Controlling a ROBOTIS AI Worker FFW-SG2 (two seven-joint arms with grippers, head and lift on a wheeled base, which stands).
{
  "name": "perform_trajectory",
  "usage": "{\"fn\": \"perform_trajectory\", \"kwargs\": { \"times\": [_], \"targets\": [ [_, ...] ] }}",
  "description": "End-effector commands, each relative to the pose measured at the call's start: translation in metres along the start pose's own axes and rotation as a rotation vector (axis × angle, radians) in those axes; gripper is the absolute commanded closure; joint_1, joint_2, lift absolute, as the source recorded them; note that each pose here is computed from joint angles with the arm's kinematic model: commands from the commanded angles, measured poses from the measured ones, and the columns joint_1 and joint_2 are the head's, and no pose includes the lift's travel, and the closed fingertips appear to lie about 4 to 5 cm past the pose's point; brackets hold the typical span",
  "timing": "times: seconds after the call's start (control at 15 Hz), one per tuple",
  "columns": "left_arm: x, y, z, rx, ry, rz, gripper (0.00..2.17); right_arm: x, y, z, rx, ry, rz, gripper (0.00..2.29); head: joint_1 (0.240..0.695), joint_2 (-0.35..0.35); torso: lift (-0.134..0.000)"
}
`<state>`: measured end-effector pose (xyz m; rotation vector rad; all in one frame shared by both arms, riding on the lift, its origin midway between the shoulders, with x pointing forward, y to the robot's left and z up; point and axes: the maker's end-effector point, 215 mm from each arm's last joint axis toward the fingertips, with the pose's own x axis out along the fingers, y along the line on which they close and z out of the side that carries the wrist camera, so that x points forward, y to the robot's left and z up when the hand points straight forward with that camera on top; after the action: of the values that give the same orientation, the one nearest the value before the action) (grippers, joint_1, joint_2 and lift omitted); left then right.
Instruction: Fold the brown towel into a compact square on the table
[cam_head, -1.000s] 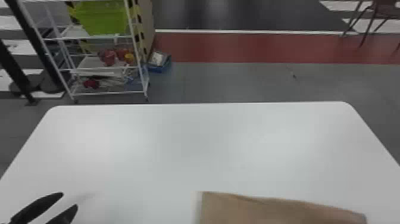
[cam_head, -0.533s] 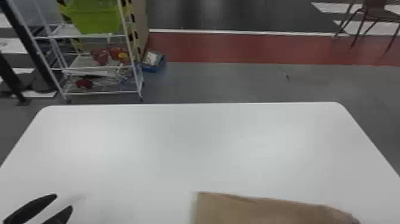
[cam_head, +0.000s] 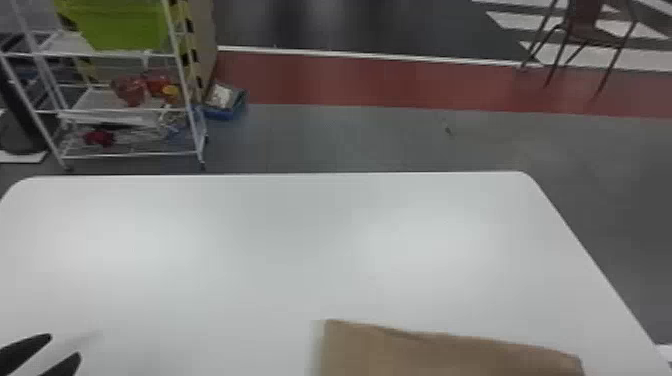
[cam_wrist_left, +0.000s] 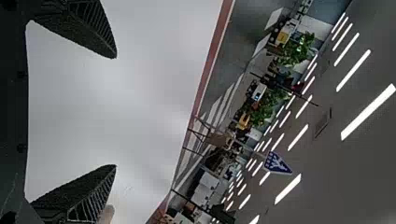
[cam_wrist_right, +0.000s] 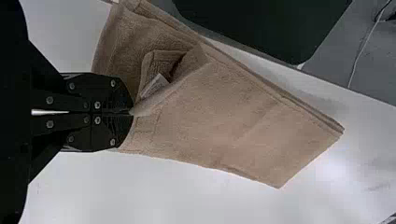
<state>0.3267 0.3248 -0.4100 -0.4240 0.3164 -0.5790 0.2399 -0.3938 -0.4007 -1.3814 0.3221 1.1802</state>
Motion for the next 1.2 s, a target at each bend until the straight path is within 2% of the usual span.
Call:
{"fn": "perform_trajectory", "kwargs": {
  "times": [0.0,0.13,0.2,0.27,0.33,0.4,0.47,0.6,0.8,0.93,1.0,1.07,1.13],
  "targets": [
    [0.001,0.000,-0.001,-0.001,0.001,0.001,0.03,0.017,0.003,0.001,0.000,-0.020,0.026,1.48,0.695,-0.145,-0.122],
    [-0.001,0.001,0.000,0.000,0.000,0.005,0.03,0.020,-0.006,0.013,-0.018,-0.042,0.006,1.48,0.695,-0.141,-0.122],
    [-0.003,0.003,0.001,0.000,0.000,0.010,0.03,0.006,-0.025,0.022,-0.036,-0.049,-0.054,1.48,0.695,-0.130,-0.122],
    [-0.004,0.003,0.000,0.002,0.000,0.011,0.03,-0.028,-0.048,0.028,-0.051,-0.036,-0.145,1.48,0.695,-0.104,-0.122],
    [-0.004,0.003,0.001,0.002,-0.001,0.012,0.03,-0.053,-0.050,0.030,-0.074,-0.005,-0.165,1.48,0.695,-0.090,-0.122],
    [-0.006,0.006,0.001,0.001,-0.003,0.019,0.03,-0.060,-0.044,0.028,-0.072,0.007,-0.154,1.48,0.695,-0.087,-0.122],
    [-0.008,0.008,-0.002,0.000,-0.004,0.023,0.03,-0.055,-0.026,0.019,-0.045,0.019,-0.109,1.47,0.695,-0.093,-0.122],
    [0.002,0.004,-0.006,0.000,-0.001,0.003,0.03,-0.029,0.004,-0.002,-0.009,0.023,-0.028,1.47,0.695,-0.114,-0.122],
    [0.005,-0.001,-0.009,-0.003,0.006,-0.012,0.03,-0.018,0.007,-0.026,0.014,0.040,-0.003,1.47,0.695,-0.187,-0.122],
    [0.000,0.001,-0.011,-0.005,0.009,-0.003,0.03,-0.011,0.008,-0.028,0.033,0.039,0.011,1.01,0.695,-0.216,-0.122],
    [-0.001,0.001,-0.011,-0.006,0.010,-0.004,0.03,-0.011,0.006,-0.032,0.050,0.044,0.006,0.96,0.695,-0.220,-0.122],
    [0.000,0.000,-0.011,-0.005,0.008,-0.008,0.03,-0.014,0.004,-0.035,0.062,0.050,-0.002,0.43,0.695,-0.218,-0.122],
    [0.000,-0.001,-0.010,-0.004,0.008,-0.010,0.03,-0.018,0.004,-0.038,0.076,0.057,-0.010,0.00,0.695,-0.219,-0.122]
  ]
}}
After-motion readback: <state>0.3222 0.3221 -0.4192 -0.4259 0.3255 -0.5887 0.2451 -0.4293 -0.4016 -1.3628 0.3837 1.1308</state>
